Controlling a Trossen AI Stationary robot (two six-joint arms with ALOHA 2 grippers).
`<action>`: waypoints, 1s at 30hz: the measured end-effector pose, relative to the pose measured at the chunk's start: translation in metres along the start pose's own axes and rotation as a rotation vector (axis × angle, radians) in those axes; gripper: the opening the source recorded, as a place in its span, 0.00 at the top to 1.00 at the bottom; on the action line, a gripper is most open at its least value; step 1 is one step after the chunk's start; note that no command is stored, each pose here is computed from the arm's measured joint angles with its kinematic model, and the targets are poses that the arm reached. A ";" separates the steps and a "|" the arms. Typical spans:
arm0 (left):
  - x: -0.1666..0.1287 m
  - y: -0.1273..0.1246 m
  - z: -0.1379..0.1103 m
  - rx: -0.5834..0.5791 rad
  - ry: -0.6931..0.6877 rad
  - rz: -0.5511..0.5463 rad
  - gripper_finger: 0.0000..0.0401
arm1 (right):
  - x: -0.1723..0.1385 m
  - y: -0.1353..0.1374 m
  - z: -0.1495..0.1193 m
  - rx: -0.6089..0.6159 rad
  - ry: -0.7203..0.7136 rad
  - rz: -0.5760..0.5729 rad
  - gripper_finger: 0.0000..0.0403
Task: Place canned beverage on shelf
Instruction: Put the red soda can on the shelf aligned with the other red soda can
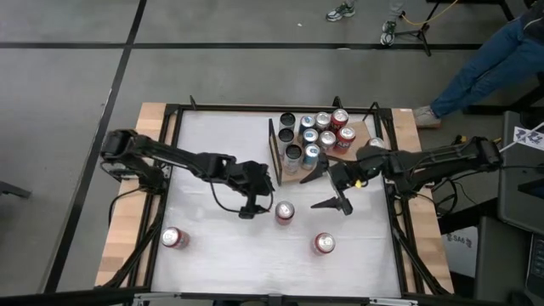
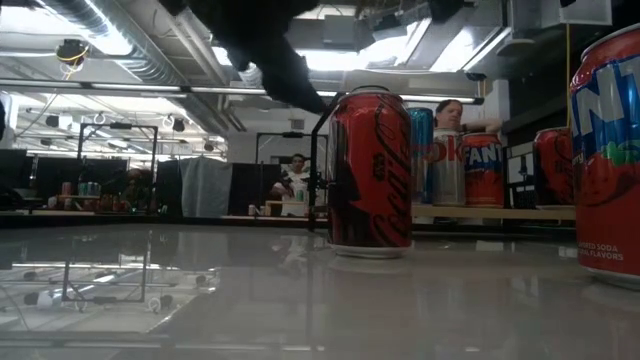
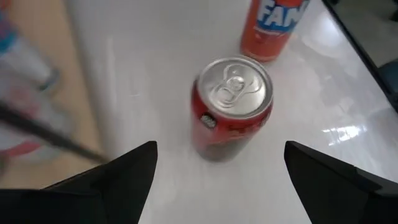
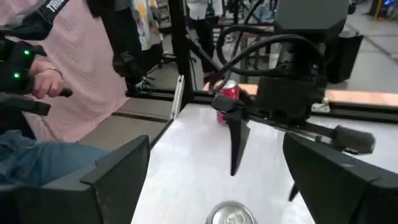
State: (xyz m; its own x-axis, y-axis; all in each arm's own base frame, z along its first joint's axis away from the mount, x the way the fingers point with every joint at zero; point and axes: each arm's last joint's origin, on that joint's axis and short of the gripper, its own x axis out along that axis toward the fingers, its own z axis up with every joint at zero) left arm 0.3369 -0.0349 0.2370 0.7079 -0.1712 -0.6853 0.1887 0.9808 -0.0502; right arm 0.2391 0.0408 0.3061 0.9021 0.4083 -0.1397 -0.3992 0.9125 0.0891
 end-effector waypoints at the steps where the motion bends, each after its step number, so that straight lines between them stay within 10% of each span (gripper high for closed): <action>1: -0.006 0.000 0.001 -0.011 0.001 0.015 0.15 | 0.000 0.002 0.003 -0.003 -0.004 -0.011 0.12; 18: -0.090 -0.023 -0.002 -0.179 0.011 0.085 0.15 | 0.049 0.012 -0.002 0.005 0.158 -0.091 0.12; 30: -0.098 -0.047 -0.004 -0.155 0.012 0.042 0.15 | 0.082 0.016 -0.036 0.003 0.298 -0.082 0.12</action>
State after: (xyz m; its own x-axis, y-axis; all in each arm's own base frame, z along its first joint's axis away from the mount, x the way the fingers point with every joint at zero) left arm 0.2554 -0.0641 0.3035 0.7044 -0.1293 -0.6979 0.0509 0.9899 -0.1321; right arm 0.3002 0.0901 0.2610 0.8436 0.3227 -0.4293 -0.3260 0.9429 0.0681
